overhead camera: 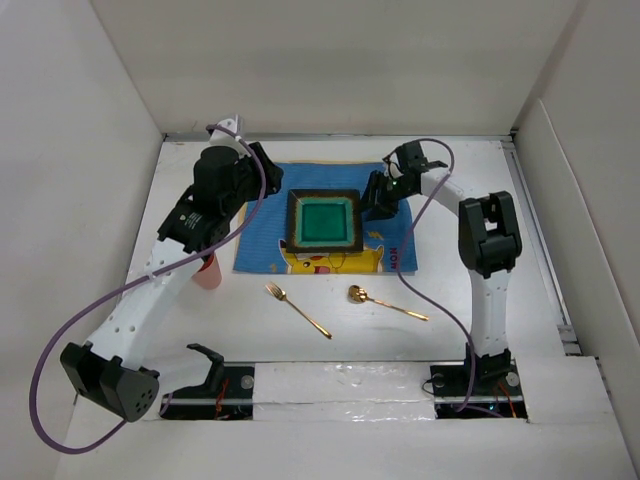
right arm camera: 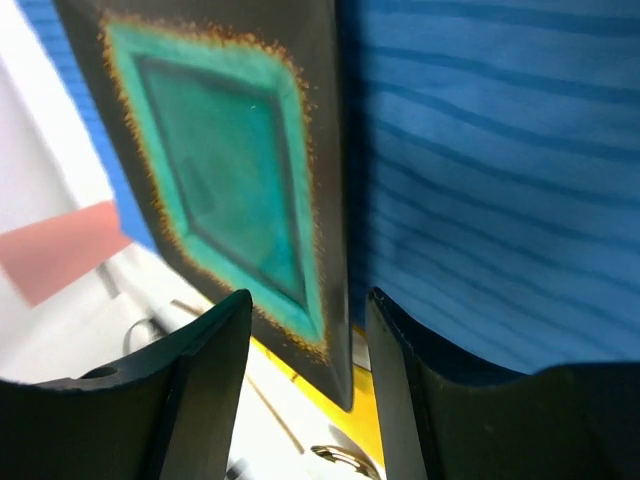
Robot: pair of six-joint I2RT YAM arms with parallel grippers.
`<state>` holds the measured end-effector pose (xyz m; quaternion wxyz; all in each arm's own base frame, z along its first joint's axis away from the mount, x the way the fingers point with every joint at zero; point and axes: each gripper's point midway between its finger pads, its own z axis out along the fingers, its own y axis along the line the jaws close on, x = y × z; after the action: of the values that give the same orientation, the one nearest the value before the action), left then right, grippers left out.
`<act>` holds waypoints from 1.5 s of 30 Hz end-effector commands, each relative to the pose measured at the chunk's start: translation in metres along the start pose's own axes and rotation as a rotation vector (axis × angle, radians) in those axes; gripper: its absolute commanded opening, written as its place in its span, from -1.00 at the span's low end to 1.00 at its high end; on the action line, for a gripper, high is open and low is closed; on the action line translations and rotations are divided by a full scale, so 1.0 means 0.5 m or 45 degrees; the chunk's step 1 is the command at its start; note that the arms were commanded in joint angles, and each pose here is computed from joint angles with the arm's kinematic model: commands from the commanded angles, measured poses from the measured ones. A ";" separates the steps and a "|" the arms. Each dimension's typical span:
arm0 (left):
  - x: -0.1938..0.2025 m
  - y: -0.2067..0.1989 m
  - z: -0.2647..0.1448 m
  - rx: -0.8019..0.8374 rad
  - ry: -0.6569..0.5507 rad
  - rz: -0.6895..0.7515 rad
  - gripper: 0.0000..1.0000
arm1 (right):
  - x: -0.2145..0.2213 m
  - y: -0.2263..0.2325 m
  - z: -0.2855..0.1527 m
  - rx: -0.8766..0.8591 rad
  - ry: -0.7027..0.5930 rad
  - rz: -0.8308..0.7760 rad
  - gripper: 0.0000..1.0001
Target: Set the dinner table for one person
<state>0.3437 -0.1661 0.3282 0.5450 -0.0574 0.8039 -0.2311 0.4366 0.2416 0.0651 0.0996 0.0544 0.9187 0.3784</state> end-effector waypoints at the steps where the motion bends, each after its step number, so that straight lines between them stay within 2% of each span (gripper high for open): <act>1: -0.102 -0.030 -0.042 0.019 -0.157 0.011 -0.26 | -0.055 0.049 -0.107 0.133 -0.205 -0.126 0.10; 3: -0.121 -0.031 -0.058 0.005 -0.173 0.022 -0.29 | -0.073 0.058 -0.158 0.224 -0.326 -0.145 0.05; 4: -0.153 -0.046 -0.077 0.024 -0.213 0.017 -0.45 | -0.078 0.062 -0.177 0.250 -0.370 -0.150 -0.10; 5: -0.169 -0.053 -0.089 0.033 -0.230 0.016 -0.58 | -0.080 0.088 -0.217 0.245 -0.438 -0.170 -0.34; 6: -0.187 -0.063 -0.113 0.045 -0.237 0.014 -0.93 | -0.080 0.147 -0.238 0.176 -0.516 -0.226 -0.99; 8: -0.215 -0.078 -0.135 0.075 -0.274 0.004 -1.00 | -0.055 0.191 -0.228 0.113 -0.504 -0.274 -1.00; 9: -0.219 -0.081 -0.148 0.081 -0.271 -0.007 -1.00 | -0.050 0.252 -0.241 0.023 -0.554 -0.314 -1.00; 10: -0.236 -0.093 -0.166 0.107 -0.292 -0.020 -1.00 | -0.007 0.317 -0.216 -0.042 -0.527 -0.383 -1.00; 13: -0.252 -0.103 -0.213 0.142 -0.312 -0.074 -1.00 | 0.036 0.444 -0.183 -0.142 -0.547 -0.476 -1.00; 14: -0.260 -0.105 -0.244 0.162 -0.339 -0.092 -1.00 | 0.091 0.499 -0.149 -0.191 -0.494 -0.527 -1.00; 15: -0.259 -0.103 -0.259 0.161 -0.338 -0.104 -0.98 | 0.101 0.553 -0.150 -0.239 -0.517 -0.562 -1.00; 16: -0.267 -0.101 -0.278 0.159 -0.361 -0.134 -0.81 | 0.117 0.562 -0.103 -0.227 -0.485 -0.573 -1.00; 17: -0.278 -0.100 -0.315 0.178 -0.406 -0.149 -0.74 | 0.166 0.603 -0.074 -0.260 -0.449 -0.611 -1.00; 18: -0.282 -0.098 -0.333 0.181 -0.420 -0.158 -0.66 | 0.178 0.621 -0.056 -0.259 -0.453 -0.626 -1.00; 19: -0.293 -0.096 -0.355 0.182 -0.456 -0.170 -0.49 | 0.184 0.646 -0.022 -0.268 -0.449 -0.637 -1.00; 20: -0.300 -0.096 -0.388 0.203 -0.488 -0.181 -0.40 | 0.196 0.666 -0.007 -0.277 -0.449 -0.648 -0.93; 21: -0.301 -0.094 -0.402 0.203 -0.495 -0.186 -0.34 | 0.227 0.684 0.020 -0.262 -0.444 -0.665 -0.65; 22: -0.303 -0.092 -0.416 0.209 -0.506 -0.192 -0.28 | 0.227 0.731 0.009 -0.307 -0.495 -0.681 -0.47; 23: -0.303 -0.091 -0.436 0.223 -0.520 -0.200 -0.26 | 0.237 0.722 0.065 -0.271 -0.477 -0.689 -0.24; 24: -0.297 -0.088 -0.441 0.220 -0.511 -0.198 -0.25 | 0.261 0.726 0.089 -0.254 -0.453 -0.708 0.10; 26: -0.277 -0.076 -0.446 0.199 -0.478 -0.189 -0.25 | 0.282 0.742 0.138 -0.255 -0.439 -0.728 0.32; 28: -0.260 -0.070 -0.442 0.187 -0.442 -0.180 -0.25 | 0.300 0.761 0.143 -0.281 -0.442 -0.745 0.37; 30: -0.249 -0.065 -0.446 0.185 -0.428 -0.175 -0.25 | 0.308 0.731 0.195 -0.231 -0.433 -0.744 0.38; 37: -0.221 -0.054 -0.427 0.179 -0.405 -0.167 -0.25 | 0.368 0.674 0.278 -0.149 -0.346 -0.767 0.38; 42: -0.207 -0.044 -0.419 0.160 -0.393 -0.166 -0.25 | 0.388 0.663 0.306 -0.147 -0.322 -0.744 0.12; 45: -0.202 -0.038 -0.418 0.145 -0.391 -0.165 -0.25 | 0.396 0.646 0.325 -0.135 -0.295 -0.744 0.12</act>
<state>0.1960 -0.0873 0.4752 0.6326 -0.1098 0.7083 -0.2934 0.2897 0.6051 0.1617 0.3048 -0.1772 0.8612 0.3661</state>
